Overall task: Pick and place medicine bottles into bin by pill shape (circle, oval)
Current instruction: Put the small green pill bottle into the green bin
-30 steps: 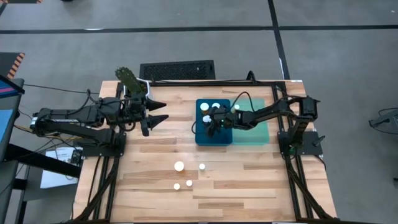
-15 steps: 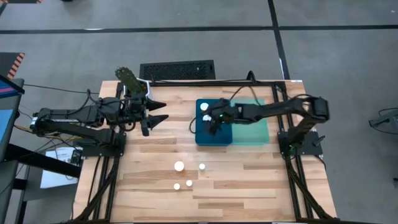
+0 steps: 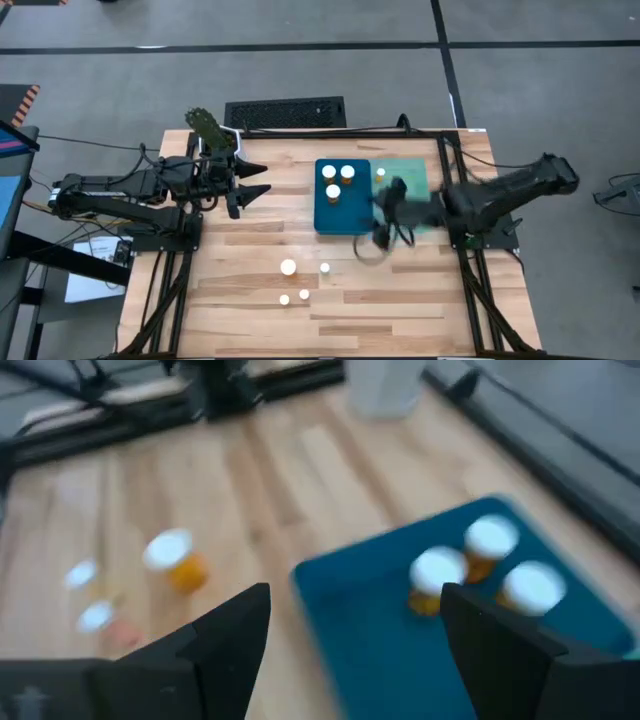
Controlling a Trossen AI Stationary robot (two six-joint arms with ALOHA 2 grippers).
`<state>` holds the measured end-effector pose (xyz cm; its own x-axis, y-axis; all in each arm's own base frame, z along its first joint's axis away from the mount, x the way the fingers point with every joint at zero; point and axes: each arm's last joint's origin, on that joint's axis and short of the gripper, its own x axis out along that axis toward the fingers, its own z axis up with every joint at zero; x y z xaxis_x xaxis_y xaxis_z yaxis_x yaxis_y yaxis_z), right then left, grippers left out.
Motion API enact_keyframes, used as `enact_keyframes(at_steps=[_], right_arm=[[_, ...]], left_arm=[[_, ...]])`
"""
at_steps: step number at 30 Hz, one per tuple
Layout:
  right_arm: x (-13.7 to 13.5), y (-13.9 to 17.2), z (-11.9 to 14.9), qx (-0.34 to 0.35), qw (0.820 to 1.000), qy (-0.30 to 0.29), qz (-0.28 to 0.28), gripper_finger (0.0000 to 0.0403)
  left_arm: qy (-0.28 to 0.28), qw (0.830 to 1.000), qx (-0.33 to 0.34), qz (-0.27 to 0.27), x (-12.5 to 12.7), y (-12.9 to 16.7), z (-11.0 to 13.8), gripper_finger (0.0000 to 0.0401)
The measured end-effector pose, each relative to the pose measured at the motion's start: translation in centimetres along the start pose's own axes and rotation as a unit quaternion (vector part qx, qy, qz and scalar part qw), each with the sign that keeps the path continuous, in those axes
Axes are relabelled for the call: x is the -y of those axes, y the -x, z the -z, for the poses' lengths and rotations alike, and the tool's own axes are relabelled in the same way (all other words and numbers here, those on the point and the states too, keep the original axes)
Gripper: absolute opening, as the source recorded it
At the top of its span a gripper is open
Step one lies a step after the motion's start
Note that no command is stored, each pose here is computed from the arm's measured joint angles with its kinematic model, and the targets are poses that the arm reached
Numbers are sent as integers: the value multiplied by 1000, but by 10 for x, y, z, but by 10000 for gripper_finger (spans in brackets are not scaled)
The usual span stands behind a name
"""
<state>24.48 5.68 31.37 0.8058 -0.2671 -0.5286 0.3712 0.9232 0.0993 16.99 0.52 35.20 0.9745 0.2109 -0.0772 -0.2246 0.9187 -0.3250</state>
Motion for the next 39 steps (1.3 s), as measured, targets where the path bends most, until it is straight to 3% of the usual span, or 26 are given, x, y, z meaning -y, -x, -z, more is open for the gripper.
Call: enact_keyframes(at_steps=[7, 15, 25, 39], right_arm=[[-78, -10, 58, -6, 1000, 11, 1, 303], [-124, -69, 106, 6, 1000, -1, -7, 303], [-122, -134, 117, 24, 999, -20, -26, 302], [-116, -149, 123, -6, 999, -16, -39, 302]], left_arm=[[2, 1000, -1, 0, 0, 0, 0, 291], [2, 1000, -1, -1, 0, 0, 0, 291], [11, 1000, -1, -1, 0, 0, 0, 291], [19, 1000, -17, 1, -1, 0, 3, 291]])
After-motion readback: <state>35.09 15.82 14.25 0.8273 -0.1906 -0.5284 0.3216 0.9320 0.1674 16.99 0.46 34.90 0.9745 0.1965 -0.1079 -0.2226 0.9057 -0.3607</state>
